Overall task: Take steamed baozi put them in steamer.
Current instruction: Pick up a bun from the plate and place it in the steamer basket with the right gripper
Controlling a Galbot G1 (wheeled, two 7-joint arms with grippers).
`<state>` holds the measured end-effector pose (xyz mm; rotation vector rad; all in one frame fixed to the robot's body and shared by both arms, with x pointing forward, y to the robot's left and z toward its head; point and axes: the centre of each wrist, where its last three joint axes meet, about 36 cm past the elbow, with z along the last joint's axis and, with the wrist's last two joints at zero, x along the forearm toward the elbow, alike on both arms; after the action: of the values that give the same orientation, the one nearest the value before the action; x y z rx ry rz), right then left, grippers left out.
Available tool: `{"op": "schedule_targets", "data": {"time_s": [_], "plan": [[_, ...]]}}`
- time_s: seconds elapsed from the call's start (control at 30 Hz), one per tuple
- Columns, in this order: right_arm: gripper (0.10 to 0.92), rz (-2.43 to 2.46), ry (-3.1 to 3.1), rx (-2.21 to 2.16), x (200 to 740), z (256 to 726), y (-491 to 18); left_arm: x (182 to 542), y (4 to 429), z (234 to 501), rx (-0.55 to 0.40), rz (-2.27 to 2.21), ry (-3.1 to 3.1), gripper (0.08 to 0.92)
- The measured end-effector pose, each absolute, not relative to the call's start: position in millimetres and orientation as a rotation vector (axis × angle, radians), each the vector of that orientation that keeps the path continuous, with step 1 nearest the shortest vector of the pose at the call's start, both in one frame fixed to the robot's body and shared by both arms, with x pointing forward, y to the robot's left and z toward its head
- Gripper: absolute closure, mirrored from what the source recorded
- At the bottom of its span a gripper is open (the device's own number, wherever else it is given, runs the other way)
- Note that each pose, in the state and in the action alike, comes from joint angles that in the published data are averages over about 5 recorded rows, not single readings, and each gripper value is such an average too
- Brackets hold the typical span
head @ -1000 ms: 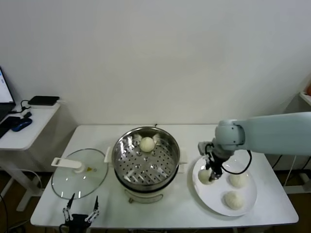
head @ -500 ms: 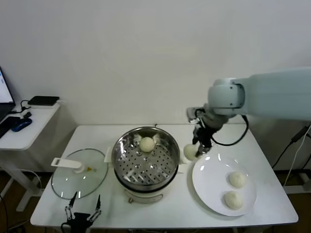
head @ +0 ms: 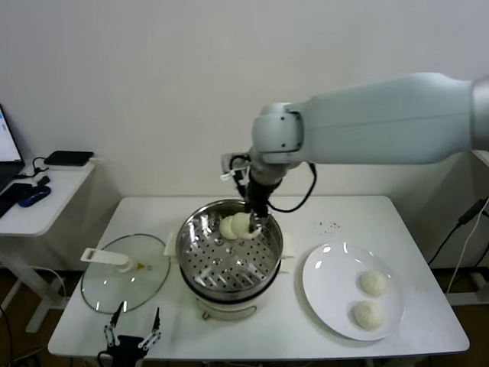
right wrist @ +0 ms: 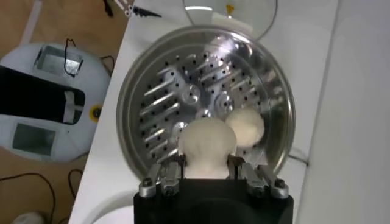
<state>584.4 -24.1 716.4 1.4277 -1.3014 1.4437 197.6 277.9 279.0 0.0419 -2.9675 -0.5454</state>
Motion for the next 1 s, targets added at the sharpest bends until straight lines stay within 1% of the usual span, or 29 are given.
{"op": "schedule_targets", "data": {"time_s": [0.3, 0.8, 0.87, 0.93, 1.0], "plan": [[0.527, 1.439, -1.288, 1.468, 595, 676, 17, 197, 279, 277, 0.052, -0.544, -2.961, 0.177], [0.524, 1.444, -1.289, 1.483, 608, 623, 56, 197, 281, 276, 0.063, -0.543, -2.959, 0.177], [0.510, 1.442, -1.293, 1.483, 609, 619, 59, 197, 281, 275, 0.063, -0.543, -2.959, 0.177], [0.474, 1.440, -1.297, 1.485, 610, 617, 60, 197, 282, 275, 0.063, -0.544, -2.959, 0.177], [0.419, 1.439, -1.301, 1.486, 611, 616, 61, 198, 282, 275, 0.063, -0.544, -2.960, 0.177]]}}
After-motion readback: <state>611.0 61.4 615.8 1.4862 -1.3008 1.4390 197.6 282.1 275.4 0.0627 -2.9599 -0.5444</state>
